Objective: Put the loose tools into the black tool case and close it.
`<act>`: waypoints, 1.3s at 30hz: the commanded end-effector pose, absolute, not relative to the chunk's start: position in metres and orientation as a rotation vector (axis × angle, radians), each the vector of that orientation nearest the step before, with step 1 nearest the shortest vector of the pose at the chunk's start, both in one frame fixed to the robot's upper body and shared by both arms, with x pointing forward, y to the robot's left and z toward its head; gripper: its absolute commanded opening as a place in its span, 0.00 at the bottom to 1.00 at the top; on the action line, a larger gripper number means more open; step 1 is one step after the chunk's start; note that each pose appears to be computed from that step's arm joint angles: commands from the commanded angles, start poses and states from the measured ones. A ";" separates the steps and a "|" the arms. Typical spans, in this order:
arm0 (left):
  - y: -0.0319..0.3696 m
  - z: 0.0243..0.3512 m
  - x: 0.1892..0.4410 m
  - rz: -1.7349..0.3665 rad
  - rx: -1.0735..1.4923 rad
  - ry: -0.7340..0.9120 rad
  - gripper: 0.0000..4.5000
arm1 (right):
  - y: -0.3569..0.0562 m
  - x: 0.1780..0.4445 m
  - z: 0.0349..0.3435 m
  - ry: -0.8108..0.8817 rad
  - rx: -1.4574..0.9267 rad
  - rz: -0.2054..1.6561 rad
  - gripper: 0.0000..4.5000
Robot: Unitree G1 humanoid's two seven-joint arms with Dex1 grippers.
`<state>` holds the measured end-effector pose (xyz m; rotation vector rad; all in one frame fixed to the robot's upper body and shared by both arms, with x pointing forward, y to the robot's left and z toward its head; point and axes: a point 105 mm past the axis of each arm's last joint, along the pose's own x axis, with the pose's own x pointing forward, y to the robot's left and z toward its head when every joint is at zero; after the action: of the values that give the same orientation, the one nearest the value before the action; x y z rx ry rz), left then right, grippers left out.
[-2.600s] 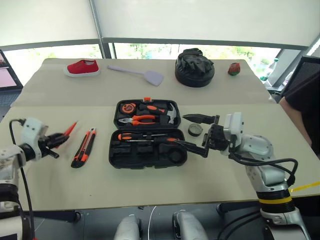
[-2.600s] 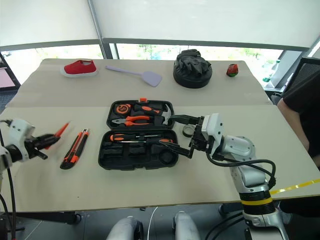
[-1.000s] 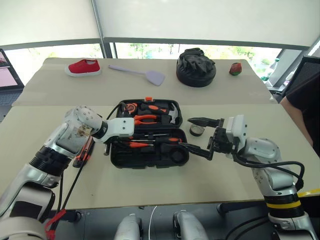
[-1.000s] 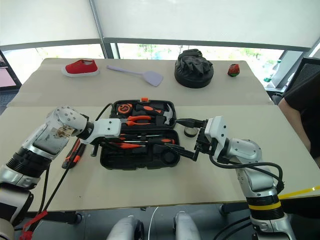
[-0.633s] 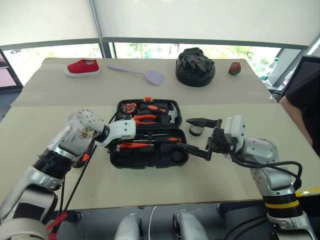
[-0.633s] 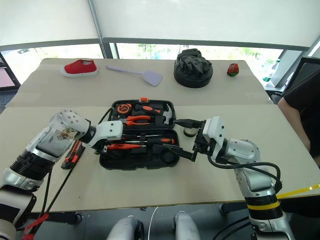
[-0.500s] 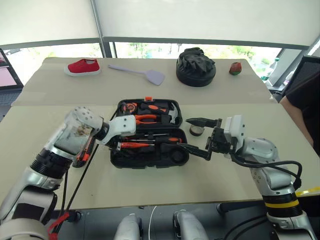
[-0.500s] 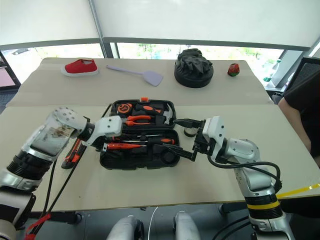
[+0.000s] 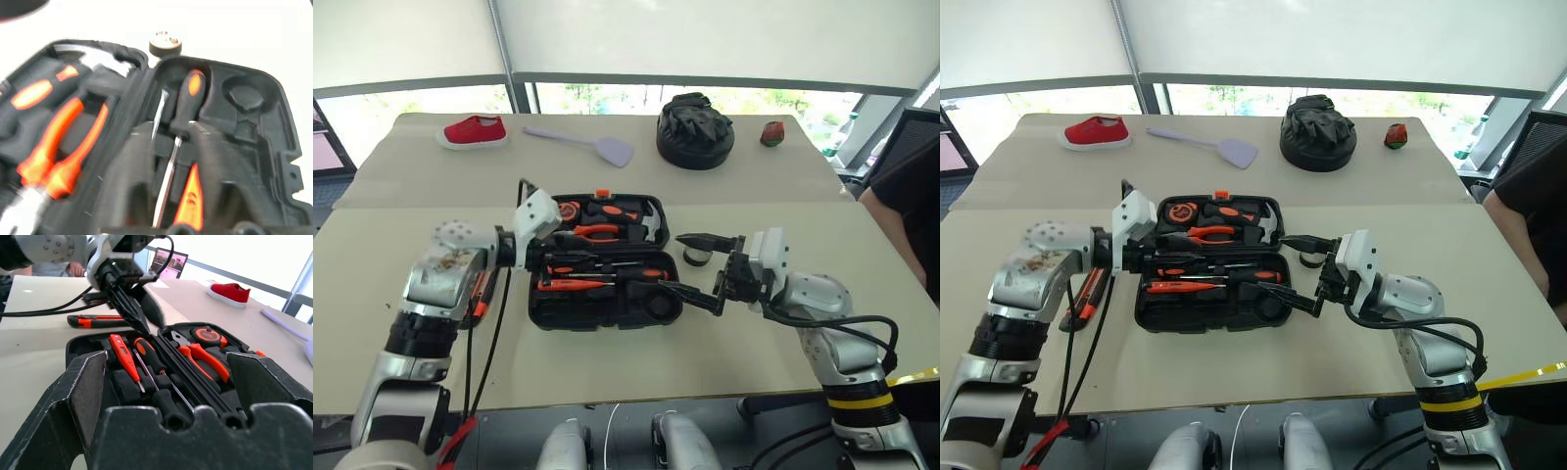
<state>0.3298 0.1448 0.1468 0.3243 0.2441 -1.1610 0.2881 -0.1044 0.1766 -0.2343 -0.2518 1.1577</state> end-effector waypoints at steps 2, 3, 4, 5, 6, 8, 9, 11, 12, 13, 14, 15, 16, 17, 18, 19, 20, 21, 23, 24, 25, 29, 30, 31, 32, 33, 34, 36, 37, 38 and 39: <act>0.154 0.116 0.331 -1.090 0.198 0.278 0.02 | -0.105 0.288 0.188 -0.305 -0.243 1.143 1.00; 0.153 0.118 0.334 -1.078 0.173 0.254 0.02 | -0.105 0.288 0.188 -0.305 -0.243 1.144 1.00; 0.153 0.119 0.336 -1.068 0.170 0.234 0.02 | -0.105 0.288 0.188 -0.304 -0.244 1.144 1.00; 0.153 0.119 0.336 -1.072 0.189 0.226 0.02 | -0.105 0.288 0.188 -0.305 -0.244 1.143 1.00; 0.153 0.118 0.334 -1.090 0.218 0.220 0.02 | -0.106 0.288 0.188 -0.306 -0.243 1.140 1.00; 0.154 0.110 0.330 -1.104 0.272 0.246 0.02 | -0.107 0.287 0.188 -0.305 -0.244 1.135 1.00; 0.155 0.107 0.330 -1.101 0.280 0.256 0.02 | -0.108 0.287 0.188 -0.304 -0.244 1.133 1.00; 0.157 0.103 0.328 -1.100 0.278 0.270 0.02 | -0.108 0.287 0.188 -0.302 -0.243 1.131 1.00; 0.157 0.100 0.327 -1.111 0.306 0.277 0.02 | -0.109 0.287 0.187 -0.302 -0.242 1.129 1.00; 0.158 0.096 0.324 -1.124 0.344 0.283 0.02 | -0.109 0.287 0.187 -0.302 -0.242 1.127 1.00; 0.159 0.093 0.323 -1.132 0.363 0.292 0.02 | -0.109 0.287 0.187 -0.302 -0.240 1.125 1.00; 0.159 0.091 0.322 -1.132 0.378 0.297 0.02 | -0.109 0.288 0.187 -0.302 -0.239 1.123 1.00; 0.159 0.088 0.321 -1.135 0.391 0.309 0.02 | -0.109 0.288 0.187 -0.301 -0.238 1.122 1.00; 0.160 0.086 0.321 -1.134 0.396 0.318 0.02 | -0.109 0.288 0.187 -0.301 -0.238 1.122 1.00; 0.160 0.084 0.320 -1.135 0.410 0.323 0.02 | -0.109 0.288 0.187 -0.301 -0.238 1.121 1.00; 0.161 0.080 0.320 -1.133 0.434 0.339 0.02 | -0.109 0.288 0.186 -0.300 -0.236 1.120 1.00; 0.162 0.076 0.320 -1.131 0.447 0.356 0.02 | -0.109 0.288 0.186 -0.299 -0.236 1.119 1.00; 0.162 0.074 0.320 -1.121 0.434 0.365 0.02 | -0.110 0.288 0.186 -0.299 -0.235 1.118 1.00; 0.161 0.069 0.318 -1.129 0.408 0.403 0.02 | -0.109 0.289 0.186 -0.299 -0.232 1.119 1.00; 0.161 0.064 0.313 -1.149 0.401 0.445 0.02 | -0.109 0.289 0.186 -0.299 -0.231 1.120 1.00; 0.161 0.061 0.310 -1.163 0.400 0.475 0.02 | -0.109 0.289 0.185 -0.299 -0.231 1.121 1.00; 0.165 0.062 0.315 -1.091 0.440 0.442 0.02 | -0.109 0.290 0.185 -0.299 -0.234 1.122 1.00; 0.164 0.070 0.317 -1.074 0.411 0.393 0.02 | -0.110 0.290 0.185 -0.298 -0.235 1.120 1.00; 0.162 0.085 0.316 -1.078 0.382 0.311 0.02 | -0.112 0.290 0.185 -0.294 -0.239 1.118 1.00; 0.162 0.095 0.314 -1.083 0.366 0.255 0.02 | -0.114 0.290 0.184 -0.291 -0.242 1.118 1.00; 0.162 0.101 0.312 -1.086 0.358 0.219 0.02 | -0.115 0.290 0.183 -0.289 -0.244 1.118 1.00; 0.165 0.111 0.307 -1.078 0.344 0.176 0.02 | -0.117 0.289 0.182 -0.285 -0.245 1.117 1.00; 0.181 0.138 0.296 -1.019 0.296 0.052 0.07 | -0.123 0.287 0.178 -0.283 -0.259 1.119 1.00; 0.190 0.153 0.289 -0.980 0.275 -0.017 0.14 | -0.125 0.286 0.176 -0.283 -0.268 1.121 1.00; 0.205 0.161 0.275 -0.946 0.250 -0.026 0.19 | -0.129 0.285 0.174 -0.288 -0.285 1.117 1.00; 0.218 0.165 0.263 -0.906 0.259 -0.026 0.26 | -0.132 0.286 0.171 -0.294 -0.299 1.110 1.00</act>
<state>0.2774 0.1984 0.1298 0.2233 0.0772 -0.9686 0.2870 -0.1249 0.1628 -0.2468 -0.2287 1.1248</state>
